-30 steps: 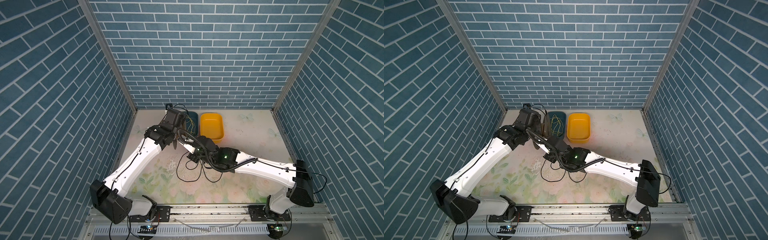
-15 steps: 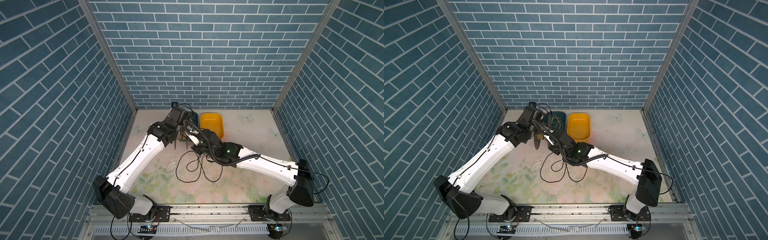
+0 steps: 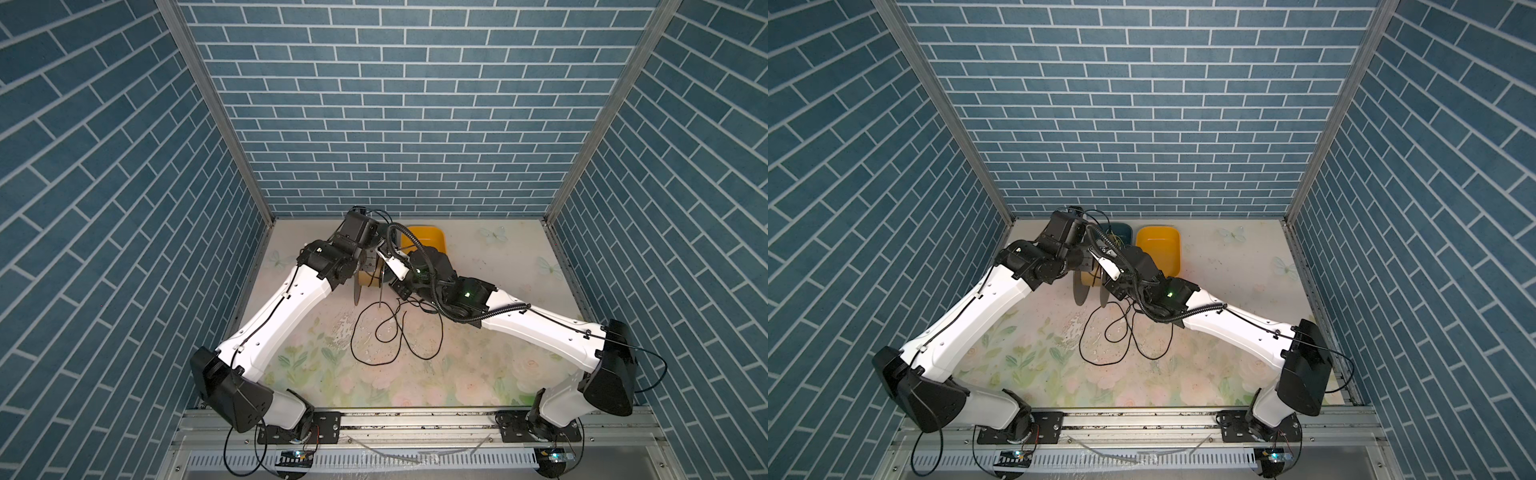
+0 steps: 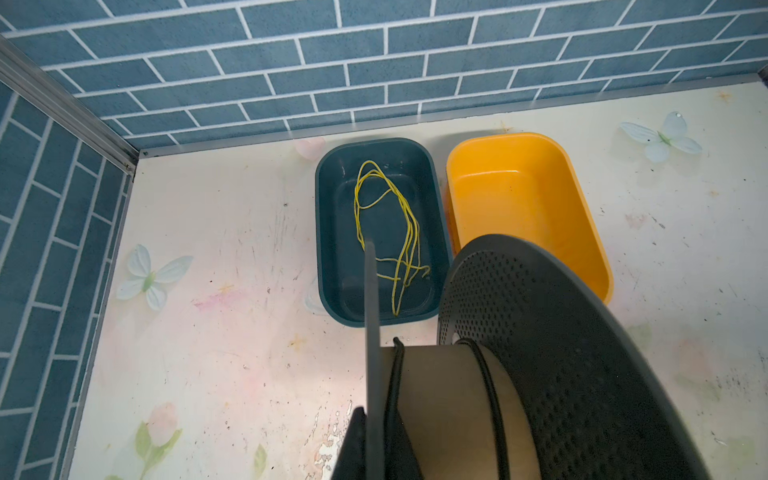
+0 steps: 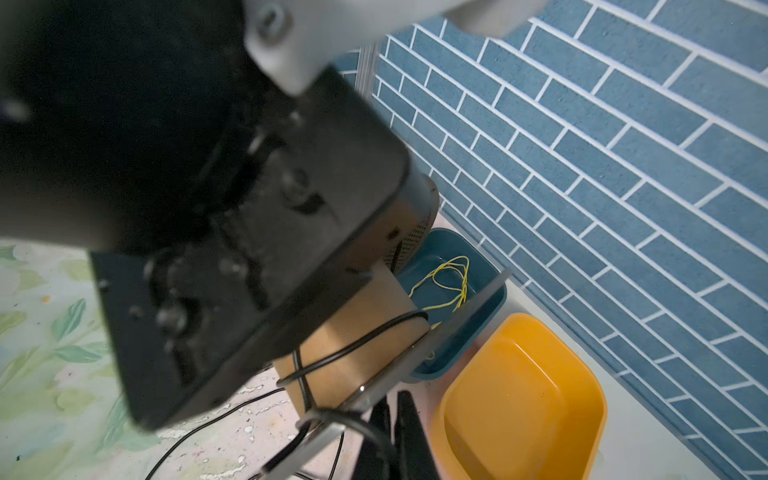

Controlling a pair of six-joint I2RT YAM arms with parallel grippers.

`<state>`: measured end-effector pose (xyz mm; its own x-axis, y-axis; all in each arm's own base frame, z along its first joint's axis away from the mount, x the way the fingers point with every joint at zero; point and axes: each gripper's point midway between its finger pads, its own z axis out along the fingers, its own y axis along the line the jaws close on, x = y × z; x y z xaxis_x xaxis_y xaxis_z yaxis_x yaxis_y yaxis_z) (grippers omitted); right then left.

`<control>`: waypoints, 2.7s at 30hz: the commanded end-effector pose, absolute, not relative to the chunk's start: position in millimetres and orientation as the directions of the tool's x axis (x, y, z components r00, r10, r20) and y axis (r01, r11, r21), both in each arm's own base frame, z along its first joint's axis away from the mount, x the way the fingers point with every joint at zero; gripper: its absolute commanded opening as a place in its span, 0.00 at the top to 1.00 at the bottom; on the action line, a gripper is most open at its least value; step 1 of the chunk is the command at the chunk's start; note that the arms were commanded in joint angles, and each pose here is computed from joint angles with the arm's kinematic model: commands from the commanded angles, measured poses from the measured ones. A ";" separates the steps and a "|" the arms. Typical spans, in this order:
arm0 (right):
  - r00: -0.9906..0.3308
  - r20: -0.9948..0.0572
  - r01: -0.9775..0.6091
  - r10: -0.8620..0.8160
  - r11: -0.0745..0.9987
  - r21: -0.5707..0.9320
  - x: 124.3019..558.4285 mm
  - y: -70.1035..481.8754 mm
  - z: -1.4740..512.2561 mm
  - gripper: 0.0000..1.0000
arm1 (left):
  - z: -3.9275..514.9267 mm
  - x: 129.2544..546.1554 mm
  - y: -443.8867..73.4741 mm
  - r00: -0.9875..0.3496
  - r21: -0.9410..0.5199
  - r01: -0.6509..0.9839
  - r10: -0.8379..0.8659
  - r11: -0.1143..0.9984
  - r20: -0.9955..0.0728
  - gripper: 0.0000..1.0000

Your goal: Wrap the cables

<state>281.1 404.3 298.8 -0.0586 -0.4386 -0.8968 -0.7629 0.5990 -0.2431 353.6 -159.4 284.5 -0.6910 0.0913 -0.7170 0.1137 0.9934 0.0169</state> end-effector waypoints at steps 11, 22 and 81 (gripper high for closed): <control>-0.194 -0.933 -0.623 -0.303 0.773 -0.121 342.7 353.0 321.4 1.00 | 289.3 317.3 -161.1 -0.722 0.066 0.312 0.282 0.948 -0.632 1.00; -0.191 -0.949 -0.684 -0.252 0.728 -0.055 329.0 353.6 328.0 0.91 | 290.6 312.7 -167.8 -0.736 0.028 0.335 0.280 0.942 -0.616 1.00; -0.470 -0.824 -0.822 -0.316 0.495 0.280 267.5 299.3 201.9 0.40 | 393.3 288.4 -206.4 -0.710 -0.367 0.577 0.227 0.730 -0.667 1.00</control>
